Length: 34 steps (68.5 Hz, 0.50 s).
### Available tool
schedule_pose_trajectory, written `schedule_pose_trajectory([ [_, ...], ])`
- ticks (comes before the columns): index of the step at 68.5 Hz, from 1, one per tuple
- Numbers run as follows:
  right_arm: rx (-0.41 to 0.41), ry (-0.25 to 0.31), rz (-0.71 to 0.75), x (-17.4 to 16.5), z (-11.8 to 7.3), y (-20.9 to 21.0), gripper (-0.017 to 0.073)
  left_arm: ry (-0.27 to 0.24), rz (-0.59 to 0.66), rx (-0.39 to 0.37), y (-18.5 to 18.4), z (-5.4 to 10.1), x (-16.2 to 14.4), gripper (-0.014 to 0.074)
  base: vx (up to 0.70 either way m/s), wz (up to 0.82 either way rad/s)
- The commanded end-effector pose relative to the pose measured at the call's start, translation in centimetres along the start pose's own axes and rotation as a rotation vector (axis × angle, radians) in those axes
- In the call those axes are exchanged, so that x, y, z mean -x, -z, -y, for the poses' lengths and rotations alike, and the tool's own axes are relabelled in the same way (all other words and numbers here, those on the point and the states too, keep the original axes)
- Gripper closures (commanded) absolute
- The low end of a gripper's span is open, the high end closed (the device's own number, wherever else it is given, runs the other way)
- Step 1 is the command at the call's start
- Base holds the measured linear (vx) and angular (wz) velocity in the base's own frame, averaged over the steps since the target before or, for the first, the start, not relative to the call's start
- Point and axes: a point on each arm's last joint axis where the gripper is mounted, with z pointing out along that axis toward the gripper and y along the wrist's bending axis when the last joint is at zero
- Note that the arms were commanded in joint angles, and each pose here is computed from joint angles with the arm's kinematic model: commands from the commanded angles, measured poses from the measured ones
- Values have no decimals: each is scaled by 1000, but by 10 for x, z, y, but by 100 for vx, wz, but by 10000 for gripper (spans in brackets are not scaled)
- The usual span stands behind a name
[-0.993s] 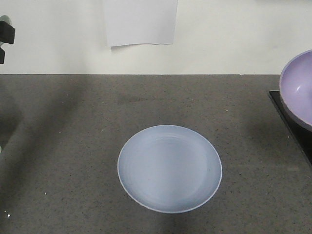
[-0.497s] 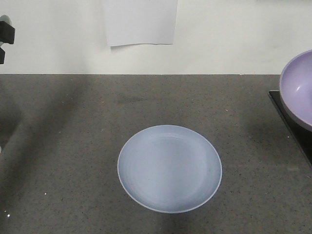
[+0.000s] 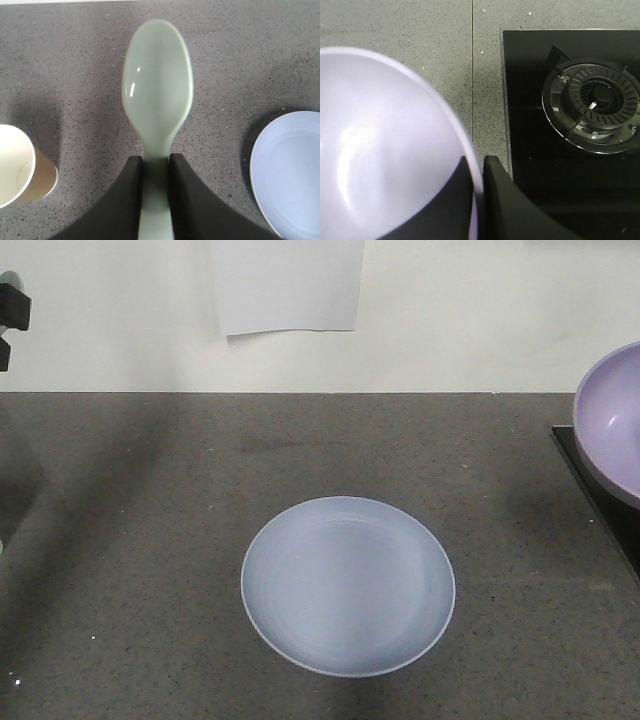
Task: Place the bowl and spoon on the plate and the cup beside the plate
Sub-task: 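Move the right gripper holding the lavender bowl over the pale blue plate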
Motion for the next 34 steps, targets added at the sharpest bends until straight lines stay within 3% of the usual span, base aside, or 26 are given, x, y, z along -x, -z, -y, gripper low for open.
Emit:
schedule_pose_trajectory([
  [1, -2, -3, 123, 11, 0, 12, 566, -5, 71, -23, 17, 2, 2, 600, 0, 0],
  [7, 51, -20, 123, 12, -4, 10, 566, -5, 71, -23, 17, 2, 2, 600, 0, 0],
  [17, 180, 17, 74, 15, -15, -4, 566, -5, 71, -23, 17, 2, 2, 600, 0, 0],
  [34, 358, 2, -41, 25, -26, -53, 563, -5, 71, -23, 17, 2, 2, 600, 0, 0],
])
